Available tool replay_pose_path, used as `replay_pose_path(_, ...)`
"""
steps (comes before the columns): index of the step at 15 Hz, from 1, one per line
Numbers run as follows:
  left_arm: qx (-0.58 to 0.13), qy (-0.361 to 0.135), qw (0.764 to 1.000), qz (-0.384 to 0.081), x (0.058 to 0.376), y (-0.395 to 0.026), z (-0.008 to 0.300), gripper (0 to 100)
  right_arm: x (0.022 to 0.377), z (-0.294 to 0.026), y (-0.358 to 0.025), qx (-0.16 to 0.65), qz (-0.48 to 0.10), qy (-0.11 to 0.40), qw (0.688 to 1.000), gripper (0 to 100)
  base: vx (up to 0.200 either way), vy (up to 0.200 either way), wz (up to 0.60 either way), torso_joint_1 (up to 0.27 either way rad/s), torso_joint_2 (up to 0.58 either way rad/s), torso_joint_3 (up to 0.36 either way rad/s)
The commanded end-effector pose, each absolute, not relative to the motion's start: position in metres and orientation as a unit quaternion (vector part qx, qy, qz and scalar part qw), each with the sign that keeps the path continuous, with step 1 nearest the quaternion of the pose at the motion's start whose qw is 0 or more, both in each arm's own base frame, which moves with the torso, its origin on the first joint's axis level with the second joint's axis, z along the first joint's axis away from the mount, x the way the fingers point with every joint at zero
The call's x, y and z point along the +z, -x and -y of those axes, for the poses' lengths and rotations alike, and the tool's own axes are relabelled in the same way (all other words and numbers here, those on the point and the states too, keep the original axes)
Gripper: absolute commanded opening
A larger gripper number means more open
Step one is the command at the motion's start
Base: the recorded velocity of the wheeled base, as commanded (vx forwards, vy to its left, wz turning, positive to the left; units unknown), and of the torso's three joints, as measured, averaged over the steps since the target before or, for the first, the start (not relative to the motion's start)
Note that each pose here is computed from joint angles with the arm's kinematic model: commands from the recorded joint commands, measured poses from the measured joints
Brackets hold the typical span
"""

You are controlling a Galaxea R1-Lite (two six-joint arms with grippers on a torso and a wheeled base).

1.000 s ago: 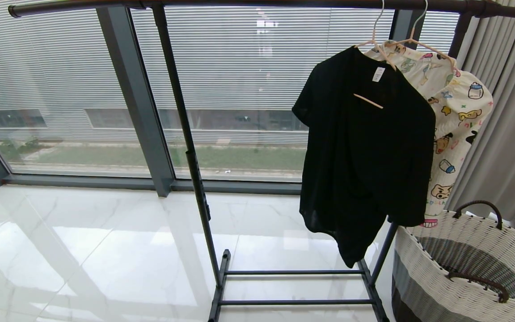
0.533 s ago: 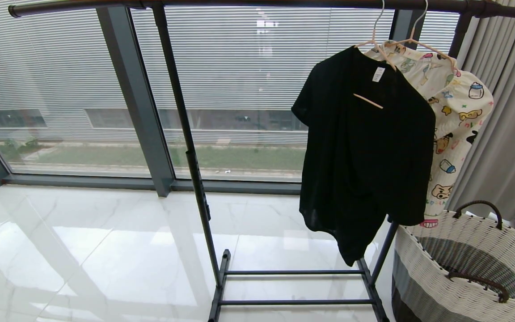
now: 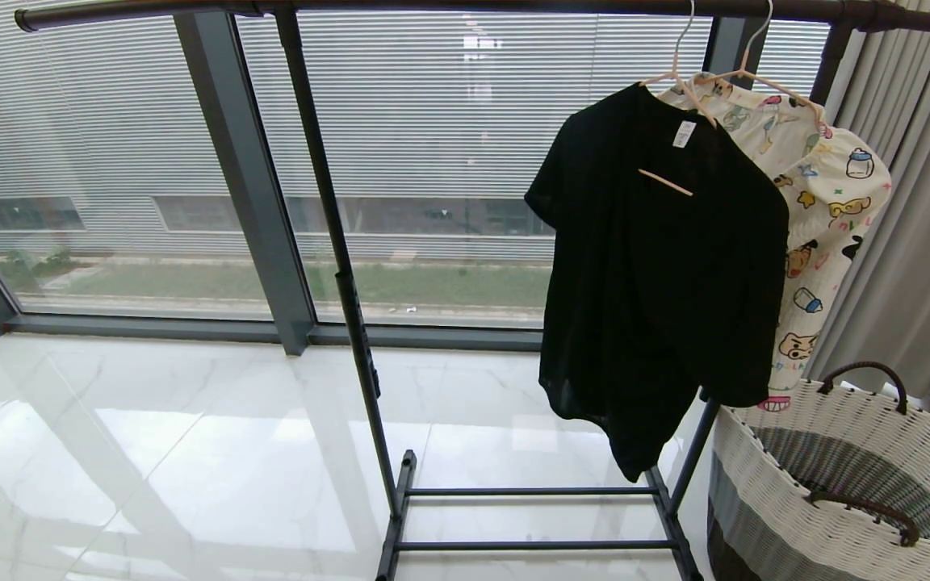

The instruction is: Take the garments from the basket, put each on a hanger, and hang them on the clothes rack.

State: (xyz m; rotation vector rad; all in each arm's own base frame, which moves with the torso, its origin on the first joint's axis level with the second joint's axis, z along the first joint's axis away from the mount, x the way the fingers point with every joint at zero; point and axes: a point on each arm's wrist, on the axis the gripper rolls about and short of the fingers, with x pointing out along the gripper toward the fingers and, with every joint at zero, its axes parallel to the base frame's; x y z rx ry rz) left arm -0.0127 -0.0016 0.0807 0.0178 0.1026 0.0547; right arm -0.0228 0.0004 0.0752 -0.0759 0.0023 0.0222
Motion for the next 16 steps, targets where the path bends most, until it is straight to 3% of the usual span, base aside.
replay_pose_path(1, 0.014, -0.004, 0.999, -0.029, 0.0816, 0.0169, 0.0018, 100, 0.0752, -0.0004, 0.0228, 0.012, -0.001, 0.037, 0.999, 100, 0.000, 0.000, 0.00, 0.000, 0.00, 0.000)
replay_pose_path(4, 0.058, -0.008, 0.998, -0.028, 0.0813, 0.0168, -0.0002, 100, 0.0752, -0.0004, 0.0228, 0.012, -0.001, 0.035, 0.999, 100, 0.000, 0.000, 0.00, 0.000, 0.00, 0.000)
replay_pose_path(9, -0.052, -0.007, 0.998, -0.023, 0.0787, 0.0185, 0.0019, 100, 0.0752, -0.0005, 0.0228, 0.014, -0.001, 0.013, 1.000, 100, 0.000, 0.000, 0.00, 0.000, 0.00, 0.000)
replay_pose_path(12, -0.042, 0.001, 0.999, 0.004, 0.0765, 0.0230, 0.0020, 100, 0.0752, -0.0005, 0.0228, 0.014, -0.001, 0.012, 1.000, 100, 0.000, 0.000, 0.00, 0.000, 0.00, 0.000)
replay_pose_path(16, -0.042, -0.002, 0.999, 0.005, 0.0770, 0.0231, 0.0020, 100, 0.0752, -0.0004, 0.0228, 0.013, -0.002, 0.002, 1.000, 100, 0.000, 0.000, 0.00, 0.000, 0.00, 0.000)
